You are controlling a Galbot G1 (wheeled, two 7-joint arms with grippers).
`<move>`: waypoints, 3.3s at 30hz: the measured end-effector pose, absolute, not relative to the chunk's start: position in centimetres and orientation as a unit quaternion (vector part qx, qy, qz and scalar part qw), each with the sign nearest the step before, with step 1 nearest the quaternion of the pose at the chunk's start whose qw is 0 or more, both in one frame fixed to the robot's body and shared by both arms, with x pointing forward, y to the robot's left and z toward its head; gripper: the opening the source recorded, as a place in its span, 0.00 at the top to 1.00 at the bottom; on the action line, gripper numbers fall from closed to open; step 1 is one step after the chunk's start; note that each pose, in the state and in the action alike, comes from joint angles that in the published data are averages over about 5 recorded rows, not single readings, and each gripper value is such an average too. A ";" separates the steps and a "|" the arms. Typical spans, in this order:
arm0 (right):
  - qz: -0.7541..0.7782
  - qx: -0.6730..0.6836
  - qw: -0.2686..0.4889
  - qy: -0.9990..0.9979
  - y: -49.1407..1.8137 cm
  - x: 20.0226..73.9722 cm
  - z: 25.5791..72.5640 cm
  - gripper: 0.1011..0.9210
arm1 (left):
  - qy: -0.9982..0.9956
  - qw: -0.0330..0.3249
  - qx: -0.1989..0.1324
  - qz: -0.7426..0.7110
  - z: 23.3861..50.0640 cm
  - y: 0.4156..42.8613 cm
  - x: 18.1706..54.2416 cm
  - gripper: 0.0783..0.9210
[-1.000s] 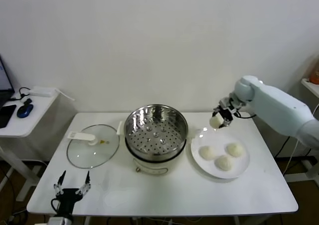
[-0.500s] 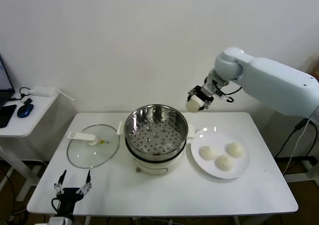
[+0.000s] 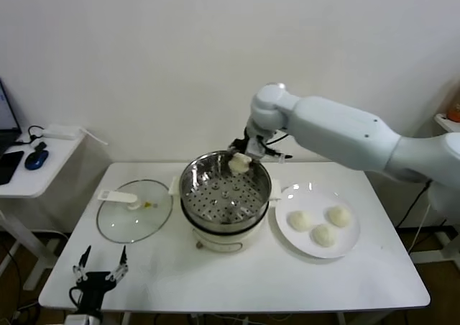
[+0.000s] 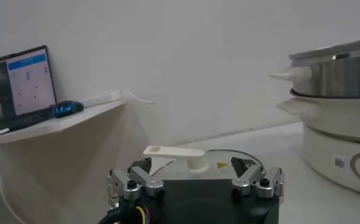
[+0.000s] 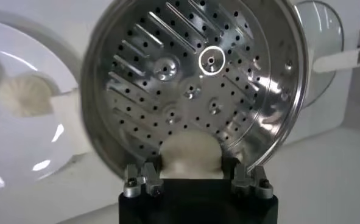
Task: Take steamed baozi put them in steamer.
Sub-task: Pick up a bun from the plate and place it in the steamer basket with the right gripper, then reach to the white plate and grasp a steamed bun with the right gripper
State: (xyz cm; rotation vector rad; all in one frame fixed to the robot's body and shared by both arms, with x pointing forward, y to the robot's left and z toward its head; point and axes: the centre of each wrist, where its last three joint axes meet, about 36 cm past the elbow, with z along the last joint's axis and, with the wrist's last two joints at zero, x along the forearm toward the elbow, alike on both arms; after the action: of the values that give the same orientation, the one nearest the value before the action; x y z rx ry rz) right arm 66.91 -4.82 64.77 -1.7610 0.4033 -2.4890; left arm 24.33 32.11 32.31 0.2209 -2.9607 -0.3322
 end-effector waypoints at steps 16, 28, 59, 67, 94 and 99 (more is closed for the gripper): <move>-0.826 -0.557 0.040 0.079 -0.9 68.3 59.4 0.30 | -0.988 0.079 0.077 -0.109 32.2 32.3 24.3 0.12; -0.829 -0.555 0.031 0.068 -0.5 68.9 57.0 0.26 | -0.988 0.082 0.078 -0.107 32.0 32.1 24.2 0.12; -0.765 -0.583 -0.073 0.264 -13.8 69.4 69.4 0.12 | -0.989 0.079 0.075 -0.105 32.0 31.8 24.3 0.12; -0.658 -0.576 -0.202 0.441 -24.2 69.2 69.5 0.12 | -0.990 0.068 0.069 -0.098 32.7 31.3 24.7 0.12; -0.467 -0.538 -0.409 0.570 -31.9 66.5 52.3 0.12 | -0.992 0.065 0.073 -0.084 33.4 31.8 24.6 0.12; -0.467 -0.538 -0.420 0.563 -31.2 66.8 50.2 0.12 | -0.992 0.066 0.075 -0.082 33.4 32.0 24.6 0.12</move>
State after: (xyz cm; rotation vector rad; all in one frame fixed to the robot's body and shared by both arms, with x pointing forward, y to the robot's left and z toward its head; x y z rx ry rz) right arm 66.85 -31.25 50.17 -2.3738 2.4865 -2.0602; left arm 24.60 31.96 33.38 0.2275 -2.9910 -0.2482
